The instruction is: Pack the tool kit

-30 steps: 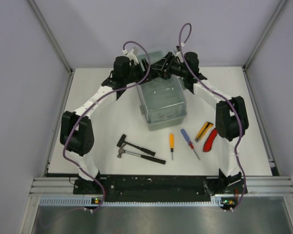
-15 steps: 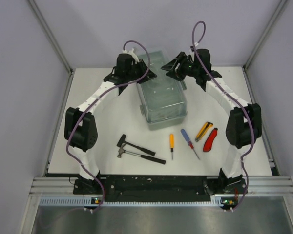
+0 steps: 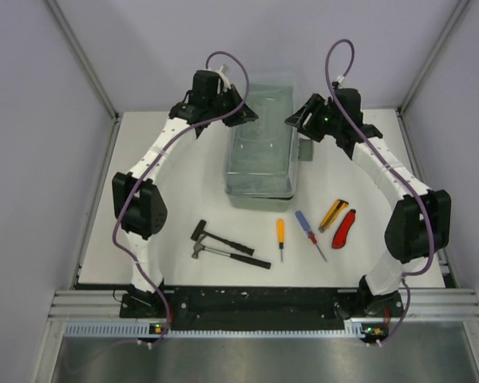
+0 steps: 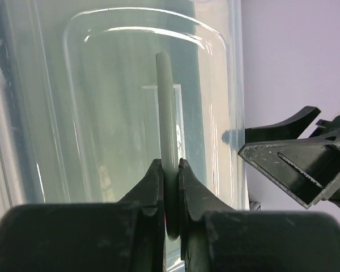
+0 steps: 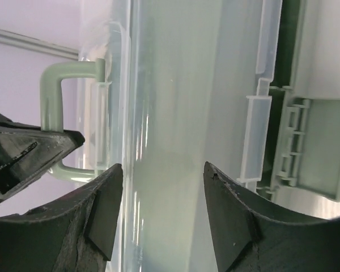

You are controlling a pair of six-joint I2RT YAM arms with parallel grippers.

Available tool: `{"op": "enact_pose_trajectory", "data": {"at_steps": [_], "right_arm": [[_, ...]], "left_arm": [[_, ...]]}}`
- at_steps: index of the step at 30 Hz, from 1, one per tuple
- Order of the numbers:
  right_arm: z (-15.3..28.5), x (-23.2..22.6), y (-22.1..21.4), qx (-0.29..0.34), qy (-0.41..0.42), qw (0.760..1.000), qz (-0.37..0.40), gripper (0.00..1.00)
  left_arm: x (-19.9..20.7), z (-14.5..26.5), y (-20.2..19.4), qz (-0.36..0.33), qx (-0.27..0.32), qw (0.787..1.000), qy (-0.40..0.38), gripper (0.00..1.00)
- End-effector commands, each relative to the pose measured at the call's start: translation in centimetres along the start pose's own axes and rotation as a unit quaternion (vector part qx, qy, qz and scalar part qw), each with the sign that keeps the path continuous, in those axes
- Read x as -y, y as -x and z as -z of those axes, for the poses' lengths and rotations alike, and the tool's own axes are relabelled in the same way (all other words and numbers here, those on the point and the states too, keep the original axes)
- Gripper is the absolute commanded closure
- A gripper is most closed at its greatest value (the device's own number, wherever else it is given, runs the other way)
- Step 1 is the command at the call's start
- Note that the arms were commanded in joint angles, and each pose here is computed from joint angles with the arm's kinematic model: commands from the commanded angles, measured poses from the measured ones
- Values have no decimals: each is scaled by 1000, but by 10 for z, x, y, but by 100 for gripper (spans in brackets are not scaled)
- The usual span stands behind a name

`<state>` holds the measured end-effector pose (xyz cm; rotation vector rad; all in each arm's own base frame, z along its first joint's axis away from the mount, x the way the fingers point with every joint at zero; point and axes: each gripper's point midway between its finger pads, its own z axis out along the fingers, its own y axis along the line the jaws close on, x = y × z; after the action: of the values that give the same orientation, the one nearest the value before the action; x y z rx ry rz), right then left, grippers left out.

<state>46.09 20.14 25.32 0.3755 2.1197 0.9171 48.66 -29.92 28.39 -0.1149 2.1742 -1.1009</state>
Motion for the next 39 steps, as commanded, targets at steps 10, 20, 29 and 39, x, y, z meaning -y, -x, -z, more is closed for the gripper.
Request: {"op": "enact_pose_trajectory", "data": {"at_steps": [10,20,29,39], "right_arm": [[38,57,-7,53,-107,991,62,38],[11,65,-50,-29,-88,992,87,39],[-29,70,-89,-96,-136,979,121,50],[-24,117,-78,-67,-246,964,79,91]], "left_arm": [[81,97,114,-84,167,973,-133,100],[70,115,129,-75,178,971,-138,100],[56,119,129,-76,162,972,-149,100],[-4,141,145,-65,147,977,-137,100]]}}
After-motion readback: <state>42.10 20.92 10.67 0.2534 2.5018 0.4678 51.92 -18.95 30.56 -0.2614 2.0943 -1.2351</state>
